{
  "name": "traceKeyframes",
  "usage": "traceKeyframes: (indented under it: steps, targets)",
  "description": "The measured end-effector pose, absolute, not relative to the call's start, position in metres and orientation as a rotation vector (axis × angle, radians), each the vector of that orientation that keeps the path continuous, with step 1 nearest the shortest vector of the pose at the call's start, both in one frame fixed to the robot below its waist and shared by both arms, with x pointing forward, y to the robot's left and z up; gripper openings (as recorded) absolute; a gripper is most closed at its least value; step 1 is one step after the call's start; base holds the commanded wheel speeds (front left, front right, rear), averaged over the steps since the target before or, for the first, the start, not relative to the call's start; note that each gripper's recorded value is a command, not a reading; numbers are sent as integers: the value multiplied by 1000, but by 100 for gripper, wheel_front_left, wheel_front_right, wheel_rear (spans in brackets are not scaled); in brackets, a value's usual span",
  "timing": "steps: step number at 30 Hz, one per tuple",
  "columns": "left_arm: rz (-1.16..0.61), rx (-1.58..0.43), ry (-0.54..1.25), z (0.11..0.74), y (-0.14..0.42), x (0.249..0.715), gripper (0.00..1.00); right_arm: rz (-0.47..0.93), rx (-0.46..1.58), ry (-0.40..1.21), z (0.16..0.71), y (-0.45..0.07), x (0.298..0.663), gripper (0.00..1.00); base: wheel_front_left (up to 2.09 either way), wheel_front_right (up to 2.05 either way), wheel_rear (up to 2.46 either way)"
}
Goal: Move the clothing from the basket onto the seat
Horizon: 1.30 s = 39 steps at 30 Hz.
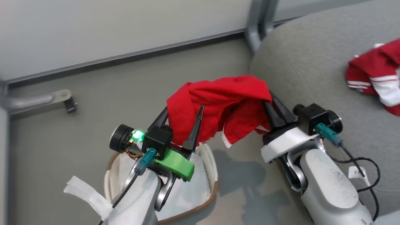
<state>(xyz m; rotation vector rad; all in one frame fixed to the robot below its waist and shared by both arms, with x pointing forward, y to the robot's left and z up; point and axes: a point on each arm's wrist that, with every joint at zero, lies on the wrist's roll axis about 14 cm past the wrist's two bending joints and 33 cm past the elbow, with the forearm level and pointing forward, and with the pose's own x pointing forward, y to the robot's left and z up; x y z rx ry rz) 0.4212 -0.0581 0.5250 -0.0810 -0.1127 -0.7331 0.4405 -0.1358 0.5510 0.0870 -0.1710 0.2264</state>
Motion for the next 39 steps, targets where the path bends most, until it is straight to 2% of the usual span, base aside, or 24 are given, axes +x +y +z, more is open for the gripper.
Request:
traceKeyframes:
  steps: [7, 14, 19, 29, 39]
  targets:
    - [-885, -103, -76, 510, -110, 410, 100, 19, 77, -224, 569, -212, 416, 0, 0, 0, 0]
    - [-1103, -110, -35, 495, -169, 379, 100, -233, 49, -228, 568, -291, 367, 0, 0, 0, 0]
    - [-1183, -142, -1, 486, -190, 368, 100, -322, 32, -215, 563, -315, 346, 0, 21, 21, 21]
    - [-1173, -168, 46, 467, -187, 376, 100, -332, -20, -227, 573, -323, 358, 0, 6, 6, 6]
    - [-1109, -144, 114, 428, -164, 399, 100, -355, -231, -399, 662, -353, 417, 0, 0, 0, 0]
